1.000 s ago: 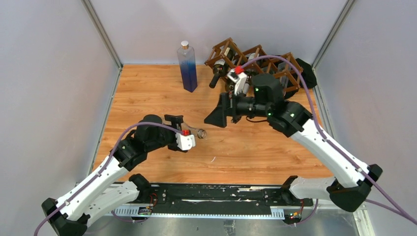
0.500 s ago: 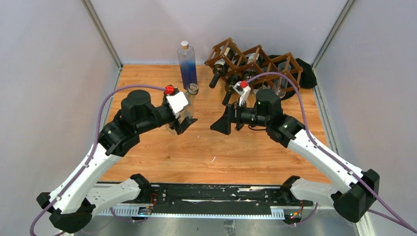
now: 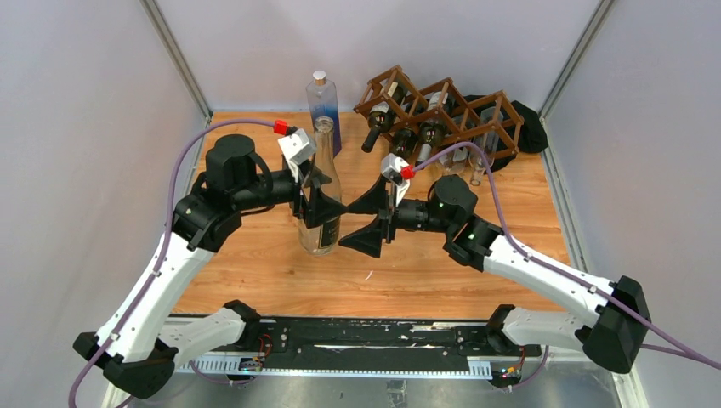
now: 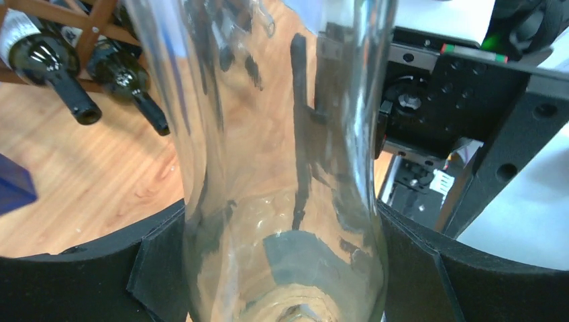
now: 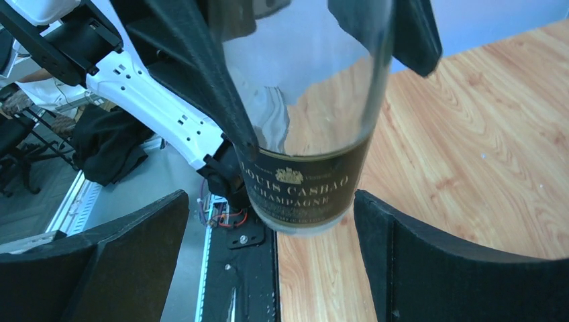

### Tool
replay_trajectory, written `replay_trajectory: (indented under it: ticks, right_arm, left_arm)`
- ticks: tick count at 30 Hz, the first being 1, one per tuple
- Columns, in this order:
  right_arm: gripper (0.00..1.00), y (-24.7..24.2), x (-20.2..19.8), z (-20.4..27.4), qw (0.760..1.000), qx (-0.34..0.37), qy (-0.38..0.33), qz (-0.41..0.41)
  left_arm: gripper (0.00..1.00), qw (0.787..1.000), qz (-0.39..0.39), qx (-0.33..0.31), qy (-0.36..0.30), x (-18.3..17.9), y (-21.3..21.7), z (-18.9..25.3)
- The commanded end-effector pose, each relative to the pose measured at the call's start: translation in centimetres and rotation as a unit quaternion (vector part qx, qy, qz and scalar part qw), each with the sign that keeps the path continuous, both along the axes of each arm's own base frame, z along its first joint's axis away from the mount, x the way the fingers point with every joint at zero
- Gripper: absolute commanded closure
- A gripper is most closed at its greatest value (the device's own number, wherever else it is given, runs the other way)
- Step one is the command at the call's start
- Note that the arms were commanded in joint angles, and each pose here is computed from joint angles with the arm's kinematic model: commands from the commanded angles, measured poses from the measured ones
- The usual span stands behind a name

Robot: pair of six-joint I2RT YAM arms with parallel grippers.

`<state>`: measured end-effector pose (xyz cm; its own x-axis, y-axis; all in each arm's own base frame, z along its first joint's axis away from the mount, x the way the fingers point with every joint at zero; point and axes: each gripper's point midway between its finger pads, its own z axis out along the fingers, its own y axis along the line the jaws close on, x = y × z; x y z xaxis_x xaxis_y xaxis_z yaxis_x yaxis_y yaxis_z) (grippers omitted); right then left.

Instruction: Take the wine bottle off the wine rack

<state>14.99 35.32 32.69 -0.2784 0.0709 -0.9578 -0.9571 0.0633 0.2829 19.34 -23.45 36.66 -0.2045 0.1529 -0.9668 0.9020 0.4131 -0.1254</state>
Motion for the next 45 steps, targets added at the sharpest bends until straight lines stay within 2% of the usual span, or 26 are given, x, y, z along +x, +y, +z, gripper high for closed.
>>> replay_trajectory:
  ticks: [1,8,20,21,23,24,25,26,27,28,31,33,37,45]
  right_arm:
    - [0.04,1.3,-0.2,1.4,0.997,0.05,-0.05,0.006]
    - [0.04,3.8,0.8,0.6,0.997,0.046,-0.053,-0.013]
    - [0.04,6.2,-0.7,2.3,0.991,0.132,-0.01,0.036]
    - [0.07,6.2,-0.7,2.3,0.99,0.135,-0.007,0.035]
    - [0.28,6.2,-0.6,2.4,0.99,0.137,-0.004,0.035]
    - [0.48,6.2,-0.6,2.4,0.99,0.136,-0.006,0.038]
    - [0.62,6.2,-0.7,2.3,0.99,0.132,-0.007,0.042]
    - [0.75,6.2,-0.6,2.3,0.991,0.124,-0.009,0.041]
    - [0.9,6.1,-0.4,2.0,0.993,0.112,-0.013,0.037]
    - [1.0,6.1,-0.2,1.8,0.995,0.093,-0.019,0.03]
    - [1.0,5.5,0.0,0.3,0.998,0.046,-0.035,0.017]
    - [1.0,4.9,0.1,-0.5,0.999,0.023,-0.049,0.008]
    - [1.0,3.9,-0.1,-1.4,0.998,-0.009,-0.065,0.001]
    - [1.0,2.9,-0.4,-2.6,0.998,-0.032,-0.062,-0.002]
  left_arm:
    - [1.0,0.993,-0.057,-0.098,-0.04,-2.0,-0.8,6.9]
    - [1.0,0.987,-0.092,-0.13,-0.028,-3.5,-1.3,8.6]
    - [1.0,0.984,-0.091,-0.152,-0.034,-4.1,-1.0,9.1]
    - [1.0,0.983,-0.088,-0.154,-0.037,-4.1,-0.9,9.1]
    - [1.0,0.983,-0.082,-0.156,-0.042,-4.1,-0.8,9.2]
    - [1.0,0.984,-0.078,-0.155,-0.043,-3.9,-0.7,9.1]
    - [0.92,0.984,-0.072,-0.154,-0.044,-3.8,-0.6,9.0]
    - [0.77,0.985,-0.064,-0.152,-0.046,-3.6,-0.5,8.9]
    - [0.57,0.986,-0.058,-0.15,-0.047,-3.4,-0.4,8.9]
    - [0.35,0.987,-0.044,-0.148,-0.045,-3.1,-0.2,8.8]
    - [0.17,0.987,-0.017,-0.153,-0.054,-2.5,0.3,9.3]
    - [0.14,0.986,-0.007,-0.154,-0.06,-2.3,0.5,9.6]
    - [0.13,0.986,-0.006,-0.156,-0.062,-2.2,0.6,10.3]
    - [0.18,0.985,-0.015,-0.16,-0.069,-2.2,0.5,11.3]
